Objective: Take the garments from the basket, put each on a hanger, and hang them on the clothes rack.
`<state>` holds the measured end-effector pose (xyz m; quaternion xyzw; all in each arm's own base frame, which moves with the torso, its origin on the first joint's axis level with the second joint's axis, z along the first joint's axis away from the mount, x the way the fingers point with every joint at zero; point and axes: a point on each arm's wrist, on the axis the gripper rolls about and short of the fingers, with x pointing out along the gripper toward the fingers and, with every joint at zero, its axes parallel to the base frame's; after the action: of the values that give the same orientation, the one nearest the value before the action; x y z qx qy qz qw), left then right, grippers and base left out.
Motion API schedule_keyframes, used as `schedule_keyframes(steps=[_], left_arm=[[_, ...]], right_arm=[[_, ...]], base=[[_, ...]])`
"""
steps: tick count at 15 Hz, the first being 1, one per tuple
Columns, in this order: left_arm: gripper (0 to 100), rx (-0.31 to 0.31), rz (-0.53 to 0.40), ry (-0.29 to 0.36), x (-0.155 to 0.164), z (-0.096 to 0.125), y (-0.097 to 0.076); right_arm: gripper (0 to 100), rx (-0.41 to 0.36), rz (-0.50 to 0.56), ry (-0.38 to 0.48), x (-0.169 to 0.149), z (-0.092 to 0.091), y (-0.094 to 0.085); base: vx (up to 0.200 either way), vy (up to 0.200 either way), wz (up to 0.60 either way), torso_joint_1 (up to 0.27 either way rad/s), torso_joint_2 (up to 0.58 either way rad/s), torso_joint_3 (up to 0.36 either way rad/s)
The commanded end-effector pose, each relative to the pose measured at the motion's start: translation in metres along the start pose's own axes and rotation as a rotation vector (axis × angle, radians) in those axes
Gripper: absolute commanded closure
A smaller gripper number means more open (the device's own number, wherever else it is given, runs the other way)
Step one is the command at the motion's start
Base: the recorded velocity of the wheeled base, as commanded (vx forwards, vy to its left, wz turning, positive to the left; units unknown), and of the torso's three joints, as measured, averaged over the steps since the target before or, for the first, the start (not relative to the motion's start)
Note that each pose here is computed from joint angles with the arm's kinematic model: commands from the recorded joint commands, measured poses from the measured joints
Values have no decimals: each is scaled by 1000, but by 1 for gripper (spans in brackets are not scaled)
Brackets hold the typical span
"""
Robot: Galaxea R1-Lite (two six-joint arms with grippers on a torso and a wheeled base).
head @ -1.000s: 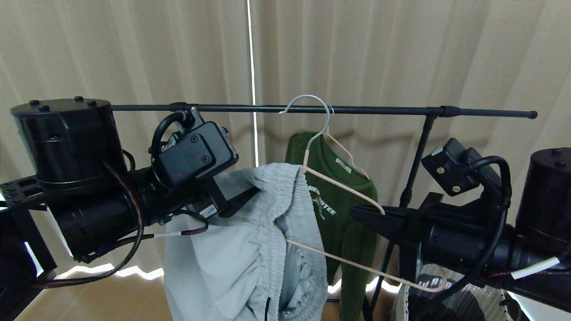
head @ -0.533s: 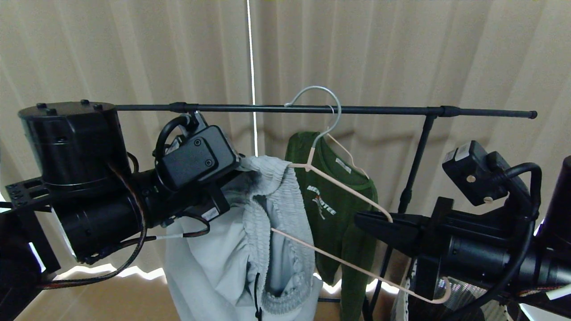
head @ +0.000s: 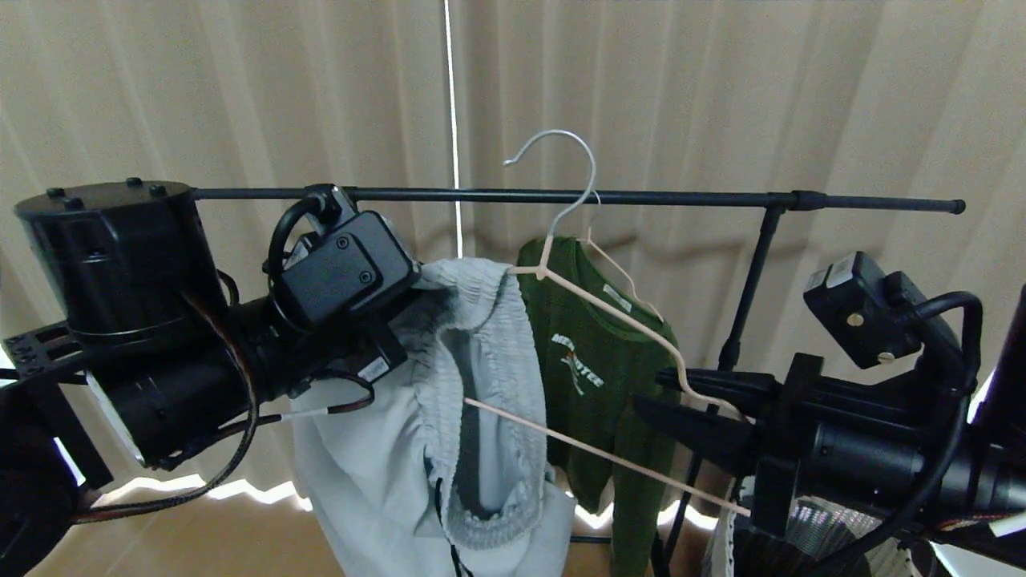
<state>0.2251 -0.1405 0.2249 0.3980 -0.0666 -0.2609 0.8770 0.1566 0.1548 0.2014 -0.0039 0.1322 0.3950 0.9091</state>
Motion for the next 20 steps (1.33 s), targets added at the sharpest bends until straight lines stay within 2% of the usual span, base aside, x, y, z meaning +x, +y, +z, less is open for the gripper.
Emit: schedule_keyframes(steps=[1, 3, 5, 7, 9, 11, 13, 14, 15, 17, 20], left_arm=[[100, -5, 71, 89, -2, -10, 4], [100, -52, 129, 168, -4, -16, 4], [100, -121, 237, 283, -6, -22, 3], [100, -174, 307, 329, -6, -23, 5], [100, -237, 339, 309, -5, -18, 10], [100, -355, 371, 258, -1, -9, 17], [100, -391, 373, 238, -1, -5, 17], [100, -422, 366, 215, -3, 0, 16], [100, -435, 357, 198, -3, 4, 14], [100, -442, 346, 163, -6, 13, 13], [100, -444, 306, 118, -9, 27, 5]], right_arm=[[0, -1, -5, 5, 1, -1, -1], [0, -20, -22, 8, 0, -3, -4], [0, -75, -67, 12, 2, -7, -14], [0, -97, -94, 23, 4, -16, -18], [0, -94, -119, 46, 10, -22, -19], [0, -84, -120, 57, 16, -23, -19], [0, -54, -87, 49, 19, -23, -11], [0, 9, -40, 46, 25, -22, 1], [0, 33, -27, 55, 31, -23, 7], [0, 32, -40, 61, 47, -24, 15], [0, 26, -56, 14, 71, -31, 16]], base=[[0, 0, 0, 0, 0, 0], [0, 0, 0, 0, 0, 0], [0, 0, 0, 0, 0, 0], [0, 0, 0, 0, 0, 0], [0, 0, 0, 0, 0, 0], [0, 0, 0, 0, 0, 0], [0, 0, 0, 0, 0, 0], [0, 0, 0, 0, 0, 0], [0, 0, 0, 0, 0, 0], [0, 0, 0, 0, 0, 0], [0, 0, 0, 0, 0, 0]])
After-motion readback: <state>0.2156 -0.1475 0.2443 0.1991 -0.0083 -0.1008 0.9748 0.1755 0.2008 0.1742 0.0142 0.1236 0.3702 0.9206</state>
